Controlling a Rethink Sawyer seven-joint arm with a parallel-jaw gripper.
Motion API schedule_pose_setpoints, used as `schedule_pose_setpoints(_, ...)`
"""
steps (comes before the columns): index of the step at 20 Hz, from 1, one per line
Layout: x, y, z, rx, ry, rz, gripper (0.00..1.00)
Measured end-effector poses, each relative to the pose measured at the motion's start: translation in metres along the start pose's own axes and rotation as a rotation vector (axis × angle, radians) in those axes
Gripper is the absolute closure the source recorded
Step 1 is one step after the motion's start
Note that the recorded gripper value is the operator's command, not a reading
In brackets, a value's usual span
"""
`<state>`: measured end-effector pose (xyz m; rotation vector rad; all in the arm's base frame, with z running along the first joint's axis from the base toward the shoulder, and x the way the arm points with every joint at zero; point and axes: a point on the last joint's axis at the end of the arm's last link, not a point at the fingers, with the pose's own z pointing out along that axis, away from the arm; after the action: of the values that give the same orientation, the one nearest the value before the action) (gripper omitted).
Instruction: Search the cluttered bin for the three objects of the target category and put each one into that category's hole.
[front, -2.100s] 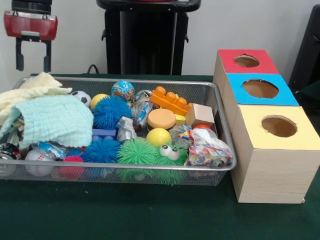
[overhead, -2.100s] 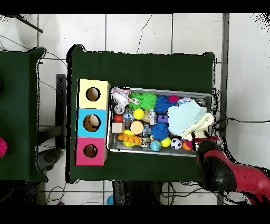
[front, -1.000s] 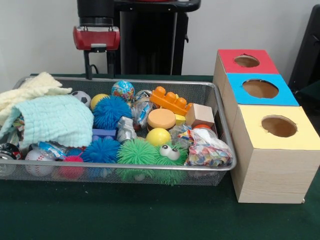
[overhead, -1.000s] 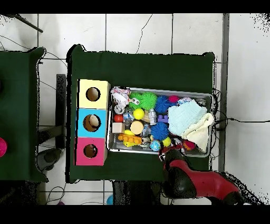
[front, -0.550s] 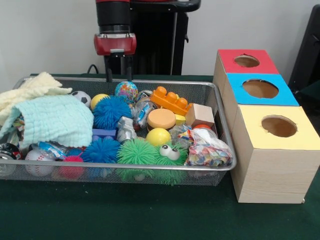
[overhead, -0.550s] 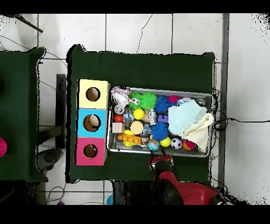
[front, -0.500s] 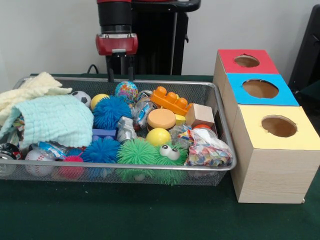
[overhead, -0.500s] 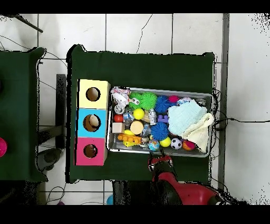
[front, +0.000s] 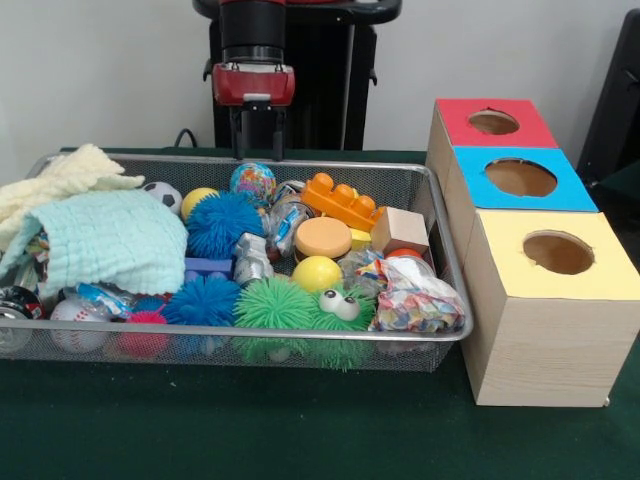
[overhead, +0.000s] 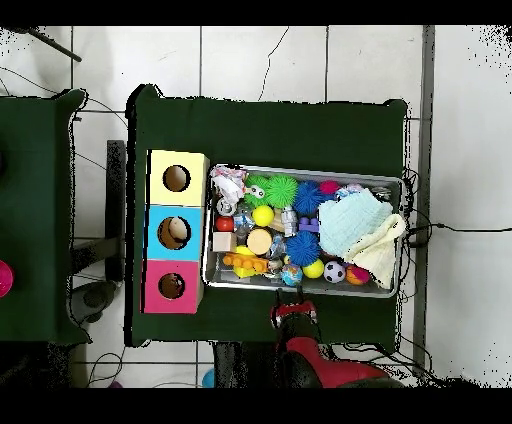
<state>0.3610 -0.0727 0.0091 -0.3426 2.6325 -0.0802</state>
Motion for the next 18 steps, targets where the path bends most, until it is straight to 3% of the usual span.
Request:
schedule_pose_setpoints(7, 0.005, 0.048, -0.018, -0.049, 0.065, 0.005, 0.00)
schedule_pose_setpoints(11, 0.007, 0.076, -0.038, -0.074, 0.103, 0.014, 0.00)
schedule_pose_setpoints(18, 0.004, 0.091, -0.067, -0.070, 0.146, 0.043, 0.00)
